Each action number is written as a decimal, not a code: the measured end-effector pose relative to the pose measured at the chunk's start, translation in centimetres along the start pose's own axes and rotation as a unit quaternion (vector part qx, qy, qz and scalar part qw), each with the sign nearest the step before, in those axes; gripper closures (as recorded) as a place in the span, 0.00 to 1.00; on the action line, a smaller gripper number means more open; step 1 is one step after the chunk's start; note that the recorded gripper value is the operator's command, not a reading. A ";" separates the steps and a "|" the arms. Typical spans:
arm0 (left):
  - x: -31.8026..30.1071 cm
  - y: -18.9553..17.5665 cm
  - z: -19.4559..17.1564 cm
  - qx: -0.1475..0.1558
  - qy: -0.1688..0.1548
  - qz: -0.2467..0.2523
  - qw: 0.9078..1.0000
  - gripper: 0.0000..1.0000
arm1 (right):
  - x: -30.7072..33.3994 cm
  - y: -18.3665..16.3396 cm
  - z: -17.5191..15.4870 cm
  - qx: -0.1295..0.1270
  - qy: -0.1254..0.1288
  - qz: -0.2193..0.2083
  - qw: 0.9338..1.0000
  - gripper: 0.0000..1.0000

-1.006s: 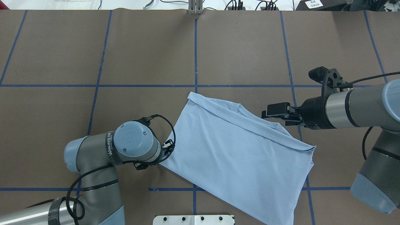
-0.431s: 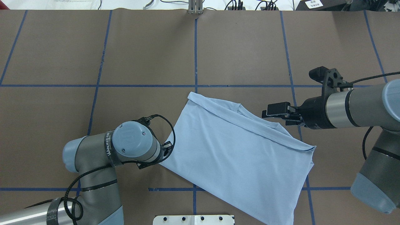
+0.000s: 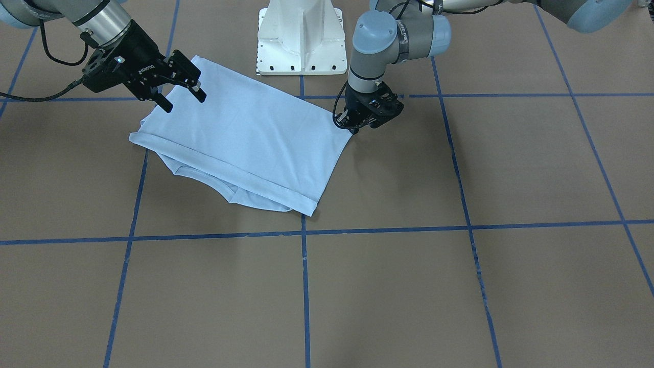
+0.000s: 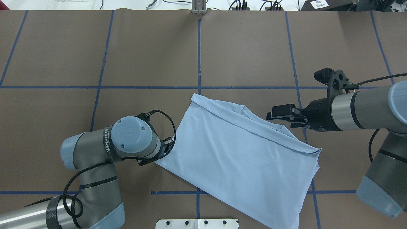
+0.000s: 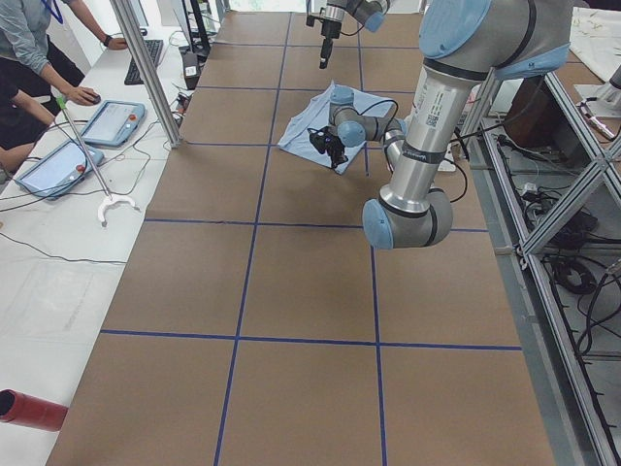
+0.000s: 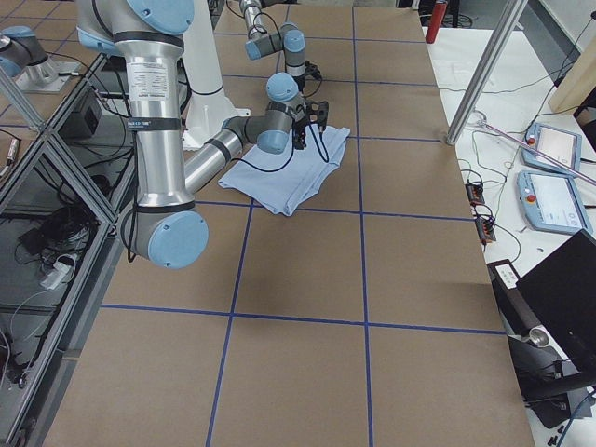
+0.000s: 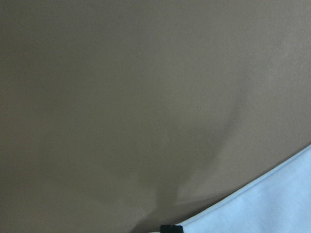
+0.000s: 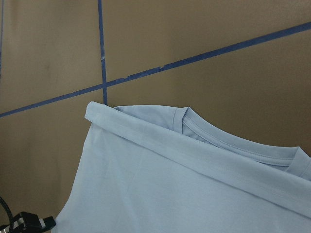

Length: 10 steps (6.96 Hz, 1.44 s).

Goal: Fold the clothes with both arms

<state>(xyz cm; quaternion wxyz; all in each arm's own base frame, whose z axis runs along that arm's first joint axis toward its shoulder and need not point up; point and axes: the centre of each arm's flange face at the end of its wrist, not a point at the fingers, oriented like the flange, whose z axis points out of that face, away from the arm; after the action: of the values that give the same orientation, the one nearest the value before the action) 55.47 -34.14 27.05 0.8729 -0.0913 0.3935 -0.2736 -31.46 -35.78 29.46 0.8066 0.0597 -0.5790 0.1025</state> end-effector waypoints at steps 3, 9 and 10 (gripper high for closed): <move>0.0 0.3 -0.2 0.000 -0.009 0.001 1.000 0.00 | 0.1 -0.1 0.1 -0.002 0.001 0.001 1.000 0.00; -0.7 2.6 1.9 -0.008 -0.032 0.005 0.999 0.68 | 0.1 -0.2 0.0 -0.002 0.000 0.001 1.000 0.00; -0.7 2.7 1.9 -0.008 -0.032 0.004 0.999 0.86 | 0.1 -0.2 -0.1 -0.001 0.000 0.001 1.000 0.00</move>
<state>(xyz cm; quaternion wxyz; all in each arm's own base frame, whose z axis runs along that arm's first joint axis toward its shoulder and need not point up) 57.59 -31.64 27.74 0.8852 -0.1057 0.3682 -0.2638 -31.33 -35.98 29.52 0.8067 0.0578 -0.5791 0.1029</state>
